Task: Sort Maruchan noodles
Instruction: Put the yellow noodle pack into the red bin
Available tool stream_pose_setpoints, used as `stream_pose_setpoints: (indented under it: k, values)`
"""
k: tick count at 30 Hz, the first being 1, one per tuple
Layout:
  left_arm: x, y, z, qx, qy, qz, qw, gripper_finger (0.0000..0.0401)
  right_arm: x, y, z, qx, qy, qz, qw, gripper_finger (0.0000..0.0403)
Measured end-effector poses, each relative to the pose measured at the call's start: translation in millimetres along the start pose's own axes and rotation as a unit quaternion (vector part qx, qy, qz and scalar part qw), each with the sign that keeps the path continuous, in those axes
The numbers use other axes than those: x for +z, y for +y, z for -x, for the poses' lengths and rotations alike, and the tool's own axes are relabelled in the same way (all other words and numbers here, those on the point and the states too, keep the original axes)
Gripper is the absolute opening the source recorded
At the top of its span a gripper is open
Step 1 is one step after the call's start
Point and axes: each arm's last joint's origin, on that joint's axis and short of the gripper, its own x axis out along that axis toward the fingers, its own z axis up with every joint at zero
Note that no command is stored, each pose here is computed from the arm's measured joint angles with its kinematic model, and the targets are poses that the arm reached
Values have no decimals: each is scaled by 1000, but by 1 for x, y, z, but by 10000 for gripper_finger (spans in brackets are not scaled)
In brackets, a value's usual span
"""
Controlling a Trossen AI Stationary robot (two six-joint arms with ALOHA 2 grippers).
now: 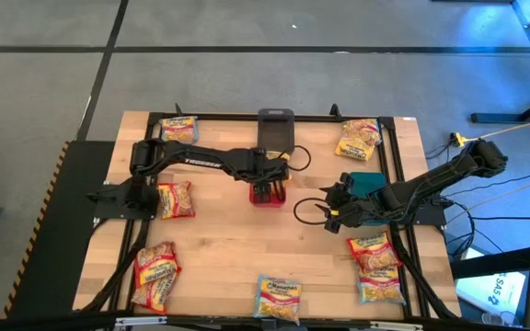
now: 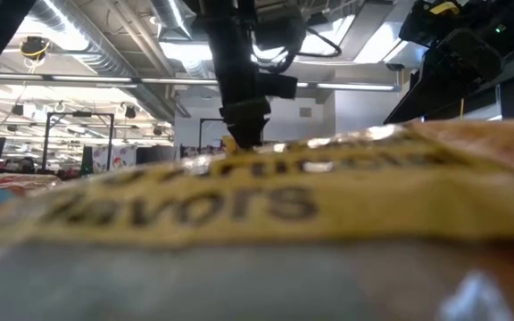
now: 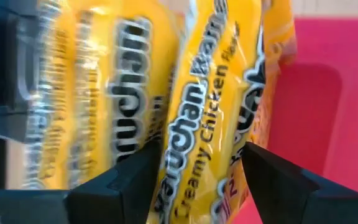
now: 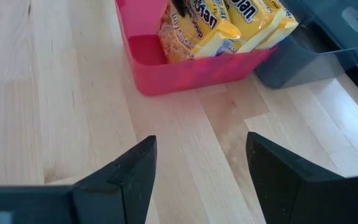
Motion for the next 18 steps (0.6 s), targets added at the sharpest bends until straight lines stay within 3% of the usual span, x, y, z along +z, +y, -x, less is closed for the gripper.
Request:
stream_pose_setpoints:
  k: [8,18]
  values:
    - [-1,2,0,45,4,17,999,223,1,0,0,3,-4,-3,1000,214]
    - [6,3,14,54,-14,35,998,223,1,1,0,10,-2,-4,1000,214]
